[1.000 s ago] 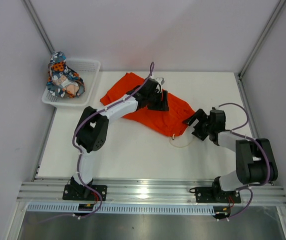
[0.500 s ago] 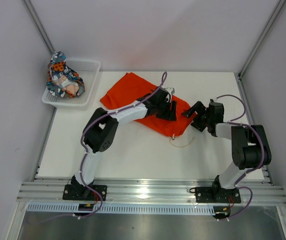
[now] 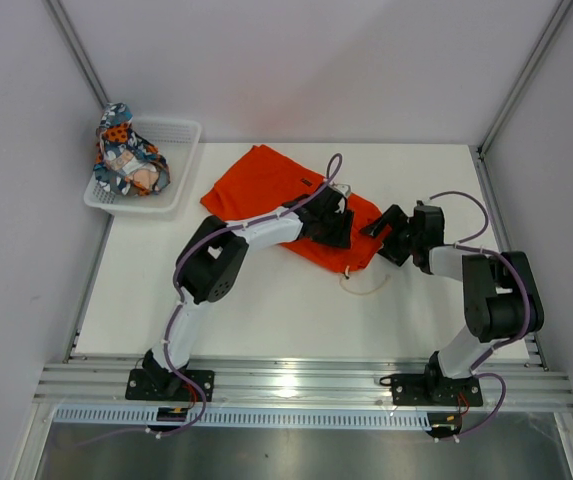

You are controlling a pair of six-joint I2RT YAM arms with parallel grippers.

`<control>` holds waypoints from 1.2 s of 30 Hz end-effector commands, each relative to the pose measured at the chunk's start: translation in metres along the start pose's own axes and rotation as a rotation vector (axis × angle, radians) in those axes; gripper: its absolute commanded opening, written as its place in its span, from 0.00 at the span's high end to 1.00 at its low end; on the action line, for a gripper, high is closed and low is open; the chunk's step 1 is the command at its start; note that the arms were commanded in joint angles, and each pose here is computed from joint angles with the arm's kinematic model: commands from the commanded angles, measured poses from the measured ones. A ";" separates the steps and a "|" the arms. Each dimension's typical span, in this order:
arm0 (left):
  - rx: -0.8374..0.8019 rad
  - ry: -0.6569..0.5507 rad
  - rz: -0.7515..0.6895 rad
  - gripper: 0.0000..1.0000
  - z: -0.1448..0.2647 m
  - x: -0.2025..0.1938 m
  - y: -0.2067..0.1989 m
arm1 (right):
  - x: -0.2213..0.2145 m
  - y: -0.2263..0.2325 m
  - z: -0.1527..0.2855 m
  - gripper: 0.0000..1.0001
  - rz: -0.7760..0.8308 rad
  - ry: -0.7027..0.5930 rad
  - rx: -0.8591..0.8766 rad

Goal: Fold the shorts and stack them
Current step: Fold the shorts

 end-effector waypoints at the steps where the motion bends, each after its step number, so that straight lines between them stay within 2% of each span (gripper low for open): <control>1: 0.041 0.002 -0.021 0.37 -0.007 -0.001 0.002 | -0.034 -0.022 -0.003 0.04 -0.078 0.153 -0.086; 5: 0.065 0.010 -0.018 0.37 -0.015 -0.010 0.007 | -0.047 -0.022 -0.011 0.06 -0.123 0.181 -0.032; 12: 0.088 0.028 -0.035 0.37 -0.021 -0.021 0.011 | -0.070 -0.027 -0.006 0.07 -0.173 0.192 -0.035; 18: 0.086 0.036 -0.037 0.37 -0.026 -0.024 0.011 | -0.079 -0.031 -0.003 0.10 -0.231 0.137 0.044; 26: 0.041 0.048 -0.032 0.38 -0.026 -0.025 0.006 | -0.067 -0.021 -0.014 0.14 -0.218 0.082 0.148; 27: 0.038 0.052 -0.027 0.38 -0.026 -0.026 0.005 | -0.067 -0.023 -0.017 0.17 -0.218 0.084 0.137; 30: 0.024 0.047 -0.012 0.38 -0.022 -0.028 0.004 | -0.062 -0.024 -0.020 0.33 -0.209 0.066 0.125; 31: 0.016 0.048 -0.008 0.38 -0.020 -0.027 0.003 | -0.059 -0.023 -0.019 0.44 -0.202 0.058 0.128; 33: 0.011 0.047 0.009 0.38 -0.011 -0.027 0.001 | -0.057 -0.027 -0.018 0.58 -0.210 0.056 0.098; 34: 0.015 0.043 0.018 0.38 -0.008 -0.025 0.002 | -0.053 -0.025 -0.015 0.70 -0.202 0.046 0.094; 36: -0.021 0.005 0.056 0.38 0.009 -0.011 -0.002 | -0.048 -0.027 -0.013 0.84 -0.187 0.052 0.056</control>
Point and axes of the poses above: each gripper's point midway between its finger pads, its own z axis back along the fingers, its own y axis along the line the jaws close on, x = y × z, the point moved 7 cm from there along z, back along the fingers, and after that the axes turned 7 degrees about z, right-handed, at the moved point
